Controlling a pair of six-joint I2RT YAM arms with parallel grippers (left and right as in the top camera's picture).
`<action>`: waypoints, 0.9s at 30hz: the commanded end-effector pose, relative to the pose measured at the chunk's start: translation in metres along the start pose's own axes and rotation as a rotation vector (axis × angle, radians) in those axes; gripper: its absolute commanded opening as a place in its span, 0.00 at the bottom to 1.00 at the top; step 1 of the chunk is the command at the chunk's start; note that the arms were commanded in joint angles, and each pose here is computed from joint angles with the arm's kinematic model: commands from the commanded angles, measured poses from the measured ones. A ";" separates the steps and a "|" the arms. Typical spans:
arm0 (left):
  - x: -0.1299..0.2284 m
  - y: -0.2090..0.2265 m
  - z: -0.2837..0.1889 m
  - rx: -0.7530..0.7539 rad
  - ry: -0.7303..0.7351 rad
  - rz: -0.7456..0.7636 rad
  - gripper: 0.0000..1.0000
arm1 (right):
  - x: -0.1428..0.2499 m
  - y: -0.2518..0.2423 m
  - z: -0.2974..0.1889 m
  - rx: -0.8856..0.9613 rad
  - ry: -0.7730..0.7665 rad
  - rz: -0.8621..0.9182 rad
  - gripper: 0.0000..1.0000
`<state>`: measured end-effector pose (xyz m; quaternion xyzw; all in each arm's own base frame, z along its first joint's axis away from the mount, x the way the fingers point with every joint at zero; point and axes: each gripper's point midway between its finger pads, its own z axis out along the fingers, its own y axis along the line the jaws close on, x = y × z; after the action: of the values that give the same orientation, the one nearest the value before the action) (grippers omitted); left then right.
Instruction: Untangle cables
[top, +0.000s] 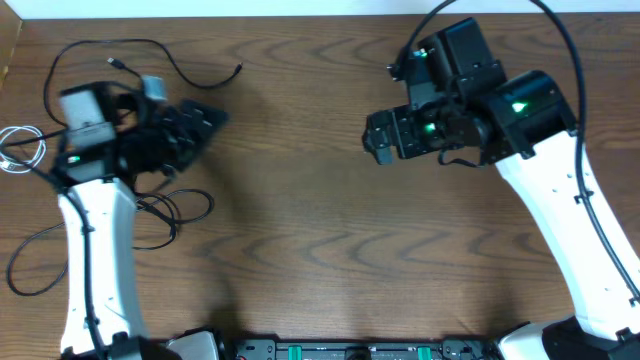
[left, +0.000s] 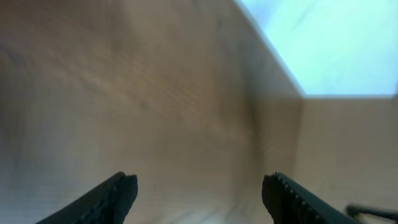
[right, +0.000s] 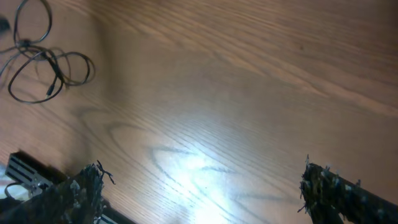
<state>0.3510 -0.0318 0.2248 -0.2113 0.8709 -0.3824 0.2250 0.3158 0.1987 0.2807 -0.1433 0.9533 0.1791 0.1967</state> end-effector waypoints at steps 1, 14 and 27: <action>0.018 -0.004 -0.004 -0.126 -0.019 0.107 0.70 | 0.002 -0.010 -0.031 0.017 -0.066 0.028 0.99; 0.082 -0.027 -0.108 -0.280 -0.272 0.301 0.70 | 0.027 -0.026 -0.085 0.073 -0.136 0.068 0.99; 0.132 -0.016 -0.190 -0.332 -0.557 0.368 0.96 | 0.077 -0.037 -0.136 0.168 -0.172 0.071 0.99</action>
<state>0.1467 -0.0110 0.3184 -0.1771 0.8557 -0.1343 0.4673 0.2332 0.1078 0.3352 -0.0841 0.9594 0.1177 0.2422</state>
